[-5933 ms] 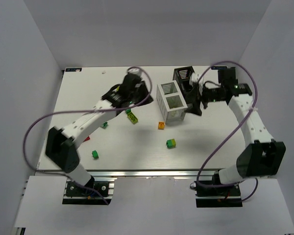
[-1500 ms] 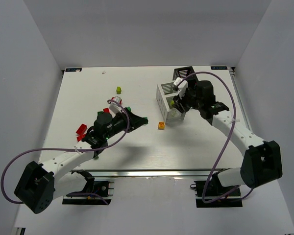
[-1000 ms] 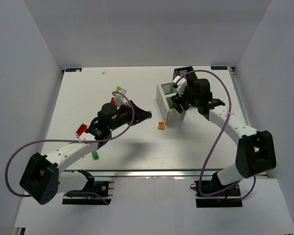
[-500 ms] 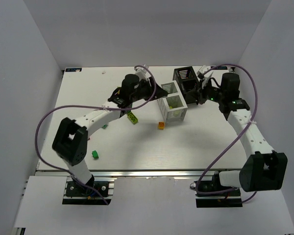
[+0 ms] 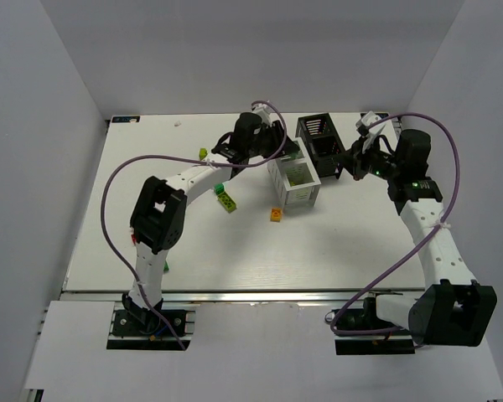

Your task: Sort the legos into containers by color

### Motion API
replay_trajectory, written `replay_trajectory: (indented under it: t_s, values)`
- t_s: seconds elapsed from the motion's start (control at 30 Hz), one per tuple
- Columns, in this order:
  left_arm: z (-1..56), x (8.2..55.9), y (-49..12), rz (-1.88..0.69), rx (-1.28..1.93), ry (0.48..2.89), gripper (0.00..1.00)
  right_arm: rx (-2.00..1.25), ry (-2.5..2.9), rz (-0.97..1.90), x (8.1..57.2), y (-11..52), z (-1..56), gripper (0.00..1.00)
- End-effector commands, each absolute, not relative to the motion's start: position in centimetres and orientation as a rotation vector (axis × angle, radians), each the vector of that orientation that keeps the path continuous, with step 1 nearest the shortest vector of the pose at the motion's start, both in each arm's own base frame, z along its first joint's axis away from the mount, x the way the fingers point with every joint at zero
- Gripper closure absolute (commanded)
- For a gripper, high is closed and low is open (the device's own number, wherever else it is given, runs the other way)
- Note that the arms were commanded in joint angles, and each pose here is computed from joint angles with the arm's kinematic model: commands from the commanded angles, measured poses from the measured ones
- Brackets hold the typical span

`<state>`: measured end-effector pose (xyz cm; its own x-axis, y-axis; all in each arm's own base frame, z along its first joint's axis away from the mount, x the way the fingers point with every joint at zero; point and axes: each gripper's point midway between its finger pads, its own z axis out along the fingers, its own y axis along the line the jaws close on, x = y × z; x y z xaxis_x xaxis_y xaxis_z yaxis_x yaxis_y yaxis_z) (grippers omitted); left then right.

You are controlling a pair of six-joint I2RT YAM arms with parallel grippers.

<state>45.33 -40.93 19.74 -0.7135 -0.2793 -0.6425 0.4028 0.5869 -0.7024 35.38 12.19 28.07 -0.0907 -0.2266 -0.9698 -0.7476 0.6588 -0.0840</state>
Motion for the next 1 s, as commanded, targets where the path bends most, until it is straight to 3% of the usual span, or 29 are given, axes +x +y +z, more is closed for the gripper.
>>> replay_trajectory:
  t_s: [0.0,0.2,0.5,0.77,0.97]
  values:
    - [20.9,46.4,-41.1,-1.096,0.119,2.056,0.70,-0.803,1.646,0.572,34.9,12.6,28.2,1.00]
    - [19.6,47.7,-40.9,-1.014,0.099,2.079,0.61,-0.796,1.668,0.599,34.7,12.7,27.4,1.00]
    - [19.3,48.6,-41.2,-0.992,0.092,2.092,0.37,-0.802,1.683,0.608,34.6,12.7,26.8,1.00]
    - [21.2,48.4,-41.2,-1.005,0.101,2.065,0.33,-0.810,1.685,0.627,34.5,12.9,26.7,0.99]
    - [25.1,47.6,-40.2,-1.004,0.098,2.009,0.38,-0.800,1.672,0.567,35.6,12.4,27.2,0.87]
